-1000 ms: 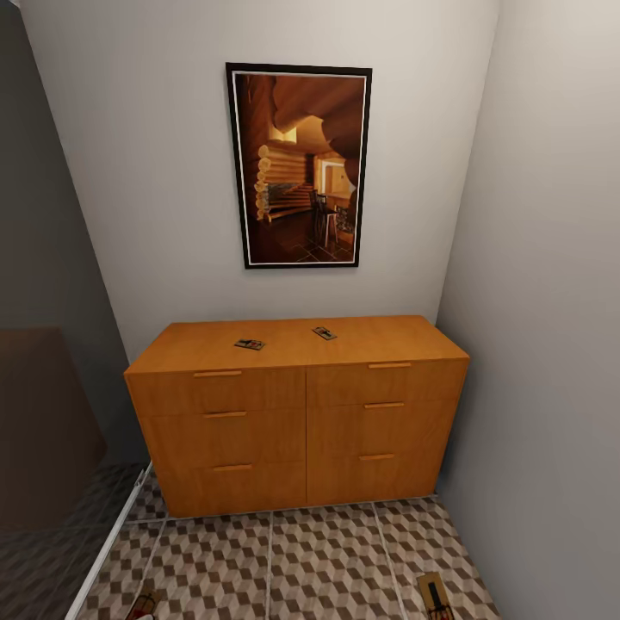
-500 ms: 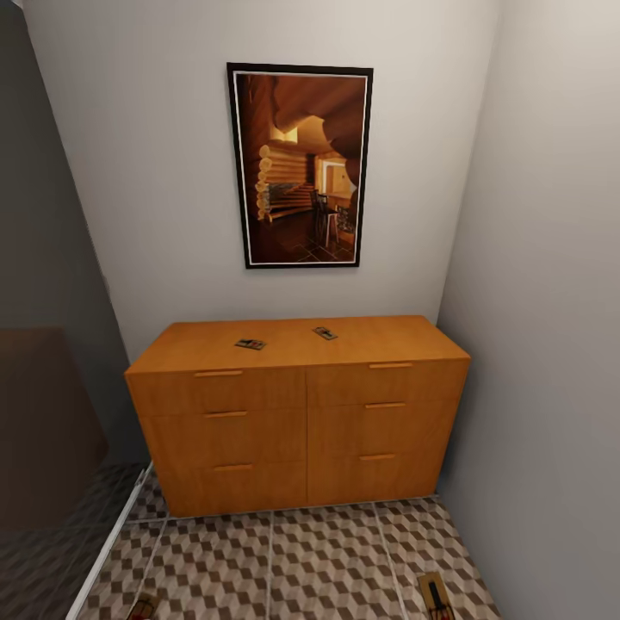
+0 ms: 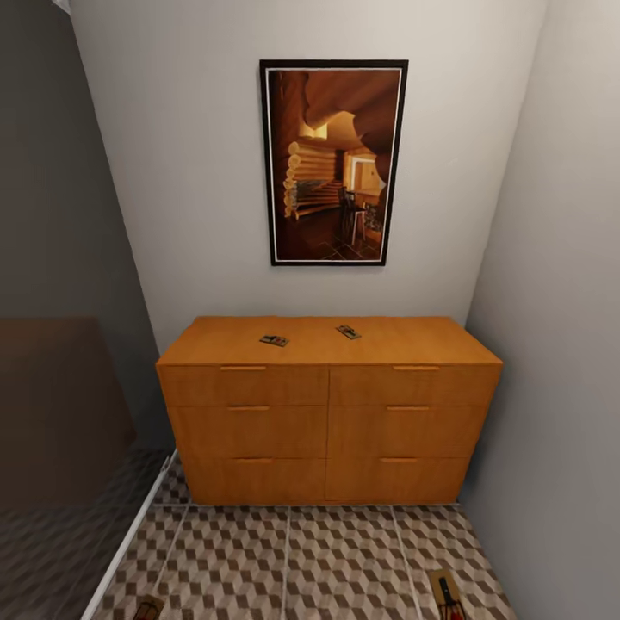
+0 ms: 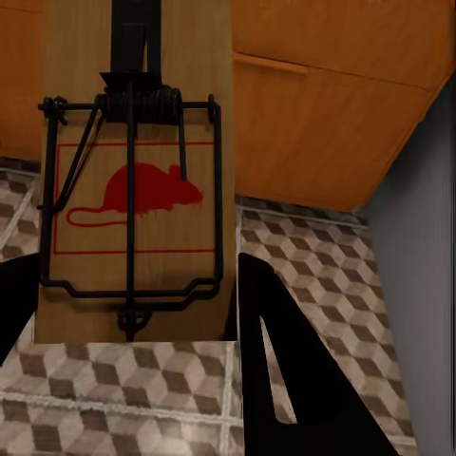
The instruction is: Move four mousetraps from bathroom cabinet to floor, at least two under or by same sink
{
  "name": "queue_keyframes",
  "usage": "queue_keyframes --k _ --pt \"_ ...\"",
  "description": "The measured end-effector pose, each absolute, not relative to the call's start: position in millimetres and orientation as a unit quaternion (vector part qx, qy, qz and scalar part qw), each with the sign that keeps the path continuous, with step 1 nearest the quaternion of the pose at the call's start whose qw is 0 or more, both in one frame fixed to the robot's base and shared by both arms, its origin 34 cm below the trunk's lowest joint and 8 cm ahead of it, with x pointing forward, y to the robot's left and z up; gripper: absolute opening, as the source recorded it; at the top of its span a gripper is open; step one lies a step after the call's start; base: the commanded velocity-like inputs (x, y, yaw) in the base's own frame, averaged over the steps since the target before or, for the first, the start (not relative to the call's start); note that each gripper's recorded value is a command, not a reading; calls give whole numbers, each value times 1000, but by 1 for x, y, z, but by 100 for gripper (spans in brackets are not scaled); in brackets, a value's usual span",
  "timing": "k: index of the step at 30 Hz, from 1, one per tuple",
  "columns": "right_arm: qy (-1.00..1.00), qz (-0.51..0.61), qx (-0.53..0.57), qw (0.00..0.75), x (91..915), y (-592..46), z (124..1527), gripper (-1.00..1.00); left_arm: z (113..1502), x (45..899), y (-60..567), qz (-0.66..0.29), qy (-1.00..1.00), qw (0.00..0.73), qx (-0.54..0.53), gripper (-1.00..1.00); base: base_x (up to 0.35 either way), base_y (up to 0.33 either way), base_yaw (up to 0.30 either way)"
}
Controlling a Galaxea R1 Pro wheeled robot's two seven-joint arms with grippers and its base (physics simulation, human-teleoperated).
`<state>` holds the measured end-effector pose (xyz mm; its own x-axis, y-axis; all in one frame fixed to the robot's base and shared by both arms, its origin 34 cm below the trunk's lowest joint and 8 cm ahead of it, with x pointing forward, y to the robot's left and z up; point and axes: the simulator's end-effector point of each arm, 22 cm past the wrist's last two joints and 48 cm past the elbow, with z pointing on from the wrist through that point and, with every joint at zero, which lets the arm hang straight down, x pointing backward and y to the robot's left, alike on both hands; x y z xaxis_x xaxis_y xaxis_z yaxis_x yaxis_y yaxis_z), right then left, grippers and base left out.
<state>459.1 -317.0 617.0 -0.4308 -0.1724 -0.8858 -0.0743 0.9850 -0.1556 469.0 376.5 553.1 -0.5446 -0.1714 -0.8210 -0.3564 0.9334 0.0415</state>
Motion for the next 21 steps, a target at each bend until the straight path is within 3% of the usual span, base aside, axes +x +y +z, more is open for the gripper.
queue_keyframes --k 8,21 --pt "840 -71 -59 535 475 -330 628 -100 550 469 357 52 883 455 -104 -100 0 0 14" --pt "844 -88 -46 527 532 -341 644 -100 520 378 341 35 910 412 0 -100 0 0 0"
